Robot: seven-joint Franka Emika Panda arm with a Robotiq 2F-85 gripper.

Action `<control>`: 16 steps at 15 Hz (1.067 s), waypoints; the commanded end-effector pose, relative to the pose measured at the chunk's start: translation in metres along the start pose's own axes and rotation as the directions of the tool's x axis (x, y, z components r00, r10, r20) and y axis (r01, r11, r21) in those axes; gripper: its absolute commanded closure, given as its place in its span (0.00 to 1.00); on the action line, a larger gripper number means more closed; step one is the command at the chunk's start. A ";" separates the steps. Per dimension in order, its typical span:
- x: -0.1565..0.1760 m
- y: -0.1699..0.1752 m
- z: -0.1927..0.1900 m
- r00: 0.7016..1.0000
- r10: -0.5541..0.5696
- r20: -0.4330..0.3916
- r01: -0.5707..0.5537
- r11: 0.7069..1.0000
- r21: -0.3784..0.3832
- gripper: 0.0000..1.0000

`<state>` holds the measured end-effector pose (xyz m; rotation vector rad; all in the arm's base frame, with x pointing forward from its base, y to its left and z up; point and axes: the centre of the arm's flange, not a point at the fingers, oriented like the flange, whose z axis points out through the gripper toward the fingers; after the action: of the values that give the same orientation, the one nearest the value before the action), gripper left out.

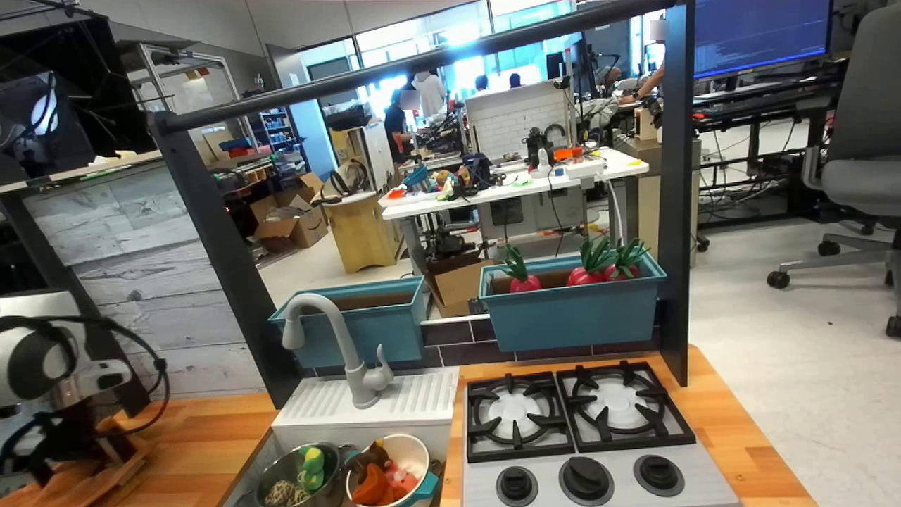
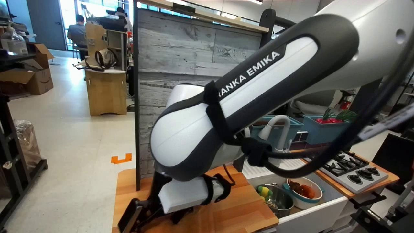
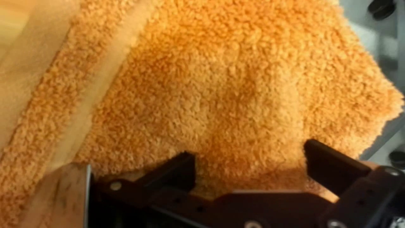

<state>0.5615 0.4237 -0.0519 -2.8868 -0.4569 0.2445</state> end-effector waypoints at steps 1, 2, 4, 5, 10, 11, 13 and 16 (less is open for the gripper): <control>-0.014 -0.021 0.019 0.986 -0.113 0.125 0.100 0.989 0.105 0.00; -0.015 -0.018 0.019 0.978 -0.132 0.164 0.111 0.985 0.134 0.00; -0.014 0.007 0.011 0.958 -0.125 0.260 0.080 0.981 0.177 0.00; -0.014 0.025 0.005 0.947 -0.093 0.306 0.036 0.982 0.186 0.00; -0.007 0.119 -0.028 0.904 0.086 0.418 -0.194 0.955 0.224 0.25; -0.006 0.130 -0.035 0.902 0.108 0.418 -0.223 0.946 0.237 0.26; -0.001 0.145 -0.043 0.900 0.134 0.415 -0.261 0.929 0.264 0.42; -0.002 0.142 -0.045 0.896 0.153 0.416 -0.283 0.920 0.272 0.66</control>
<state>0.6008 0.2778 -0.0535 -2.5814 -0.1775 0.8521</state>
